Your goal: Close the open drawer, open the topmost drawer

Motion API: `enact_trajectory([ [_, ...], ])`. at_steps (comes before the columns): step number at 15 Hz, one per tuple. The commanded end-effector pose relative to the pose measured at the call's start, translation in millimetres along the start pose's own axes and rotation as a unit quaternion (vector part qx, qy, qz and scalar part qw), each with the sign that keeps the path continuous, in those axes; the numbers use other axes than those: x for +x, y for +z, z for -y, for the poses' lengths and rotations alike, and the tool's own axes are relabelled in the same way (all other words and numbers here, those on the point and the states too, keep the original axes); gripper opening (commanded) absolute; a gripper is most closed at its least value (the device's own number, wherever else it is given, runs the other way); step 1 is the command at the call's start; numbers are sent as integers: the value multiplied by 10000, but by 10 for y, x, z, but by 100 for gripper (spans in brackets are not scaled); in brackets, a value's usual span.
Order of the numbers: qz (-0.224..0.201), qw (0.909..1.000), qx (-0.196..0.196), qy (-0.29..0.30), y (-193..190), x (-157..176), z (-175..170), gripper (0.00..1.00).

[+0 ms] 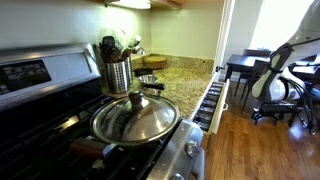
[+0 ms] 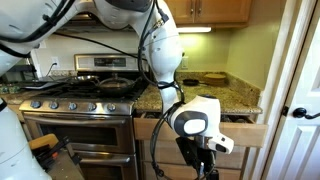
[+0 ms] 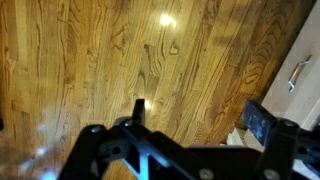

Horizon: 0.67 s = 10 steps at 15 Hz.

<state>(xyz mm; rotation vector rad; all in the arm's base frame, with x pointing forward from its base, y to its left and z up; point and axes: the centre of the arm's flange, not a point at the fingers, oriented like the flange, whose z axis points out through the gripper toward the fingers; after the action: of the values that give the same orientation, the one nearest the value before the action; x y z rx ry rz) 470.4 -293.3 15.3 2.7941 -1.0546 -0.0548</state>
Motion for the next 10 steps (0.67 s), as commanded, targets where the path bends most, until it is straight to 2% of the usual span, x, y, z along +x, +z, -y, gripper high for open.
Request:
enact_trajectory([
  [1, -452, 9982, -185, -339, -334, -380, -73, 100],
  [6, -948, 9947, 79, -380, -817, -587, -38, 100],
  [10, -962, 9940, 438, -286, -1209, -643, 9, 100],
])
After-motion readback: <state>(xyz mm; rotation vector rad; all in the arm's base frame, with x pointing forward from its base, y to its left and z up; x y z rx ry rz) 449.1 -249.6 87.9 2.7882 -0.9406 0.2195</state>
